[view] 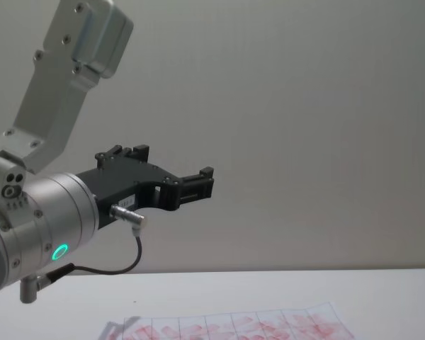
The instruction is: Use the one hand to pick up the stamp and affix it onto the A4 paper.
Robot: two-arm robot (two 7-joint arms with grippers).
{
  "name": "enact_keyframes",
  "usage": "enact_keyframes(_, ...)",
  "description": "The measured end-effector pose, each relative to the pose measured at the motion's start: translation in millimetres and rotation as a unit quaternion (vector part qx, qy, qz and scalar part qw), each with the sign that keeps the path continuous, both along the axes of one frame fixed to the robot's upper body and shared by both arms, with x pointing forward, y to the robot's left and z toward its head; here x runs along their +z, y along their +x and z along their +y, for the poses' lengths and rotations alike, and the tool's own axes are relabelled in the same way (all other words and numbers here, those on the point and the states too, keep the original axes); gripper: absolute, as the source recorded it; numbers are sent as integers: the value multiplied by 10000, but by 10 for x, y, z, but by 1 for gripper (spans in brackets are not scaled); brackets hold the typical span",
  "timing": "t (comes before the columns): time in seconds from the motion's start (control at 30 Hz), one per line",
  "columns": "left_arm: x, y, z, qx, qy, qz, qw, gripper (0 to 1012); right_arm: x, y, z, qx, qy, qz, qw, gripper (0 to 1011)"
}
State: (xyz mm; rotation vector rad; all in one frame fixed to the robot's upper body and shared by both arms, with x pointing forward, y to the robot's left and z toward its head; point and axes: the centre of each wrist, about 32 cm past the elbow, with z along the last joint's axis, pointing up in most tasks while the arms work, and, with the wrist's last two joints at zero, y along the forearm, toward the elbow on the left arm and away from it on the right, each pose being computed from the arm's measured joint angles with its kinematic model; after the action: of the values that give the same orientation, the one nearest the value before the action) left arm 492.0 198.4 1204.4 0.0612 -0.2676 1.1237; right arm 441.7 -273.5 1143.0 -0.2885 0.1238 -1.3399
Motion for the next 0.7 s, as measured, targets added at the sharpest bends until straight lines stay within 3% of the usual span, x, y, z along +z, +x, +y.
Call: enact_keyframes(0.7,0,0,0,0,0,0,10000,1001,-12,54,10,-55,17,209,9998,214)
